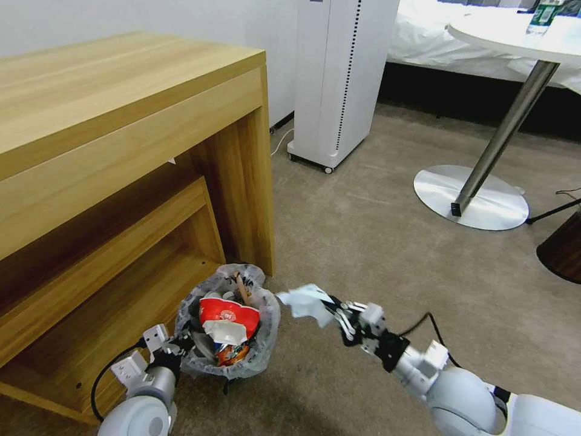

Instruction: Pick up the trash bin and place the garbage on the floor into it.

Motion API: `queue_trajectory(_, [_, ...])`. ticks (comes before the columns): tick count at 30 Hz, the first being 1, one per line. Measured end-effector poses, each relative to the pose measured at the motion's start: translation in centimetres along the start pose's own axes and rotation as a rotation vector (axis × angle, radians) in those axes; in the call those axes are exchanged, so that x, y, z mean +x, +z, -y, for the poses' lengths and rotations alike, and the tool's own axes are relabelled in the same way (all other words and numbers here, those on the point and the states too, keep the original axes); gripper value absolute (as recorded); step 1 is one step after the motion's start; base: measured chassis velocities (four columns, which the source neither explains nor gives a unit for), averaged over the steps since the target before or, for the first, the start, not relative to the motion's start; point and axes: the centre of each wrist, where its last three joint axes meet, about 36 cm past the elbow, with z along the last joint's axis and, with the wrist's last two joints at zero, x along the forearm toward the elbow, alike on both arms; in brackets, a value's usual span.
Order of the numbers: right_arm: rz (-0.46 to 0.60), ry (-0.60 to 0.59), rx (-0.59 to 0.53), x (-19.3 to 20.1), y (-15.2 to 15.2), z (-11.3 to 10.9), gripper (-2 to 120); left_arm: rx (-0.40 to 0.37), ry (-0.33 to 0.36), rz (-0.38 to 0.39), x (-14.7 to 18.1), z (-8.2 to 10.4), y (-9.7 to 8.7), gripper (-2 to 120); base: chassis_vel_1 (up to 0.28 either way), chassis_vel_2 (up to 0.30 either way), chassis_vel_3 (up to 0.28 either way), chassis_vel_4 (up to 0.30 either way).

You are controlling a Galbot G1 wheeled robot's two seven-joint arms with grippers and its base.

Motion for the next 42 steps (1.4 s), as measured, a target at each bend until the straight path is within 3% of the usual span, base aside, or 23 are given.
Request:
queue_trajectory(5, [-0.057, 0.026, -0.091, -4.4, -1.5, -1.2, 0, -0.004, 0.0, 0.002, 0.6, 0.1, 0.0, 0, 0.0, 0.0, 0.0, 0.0])
queue_trajectory(15, [-0.177, 0.009, -0.135, -10.4, 0.0, -4.7, 0, -0.005, -0.01, 0.015, 1.8, 0.1, -0.2, 0, 0.0, 0.0, 0.0, 0.0])
queue_trajectory(25, [-0.27, 0.03, -0.073, -12.1, 2.1, -5.1, 0, -0.003, -0.015, 0.027, 2.2, -0.1, -0.4, 0, 0.0, 0.0, 0.0, 0.0])
queue_trajectory(36, [-0.296, 0.041, -0.035, -13.4, 2.5, -5.3, 0, -0.001, -0.017, 0.03, 2.4, -0.2, -0.1, 0, 0.0, 0.0, 0.0, 0.0])
queue_trajectory(42, [-0.274, 0.0, -0.044, -13.8, 2.0, -6.5, 0, -0.002, -0.017, 0.035, 2.5, -0.1, 0.0, 0, 0.0, 0.0, 0.0, 0.0])
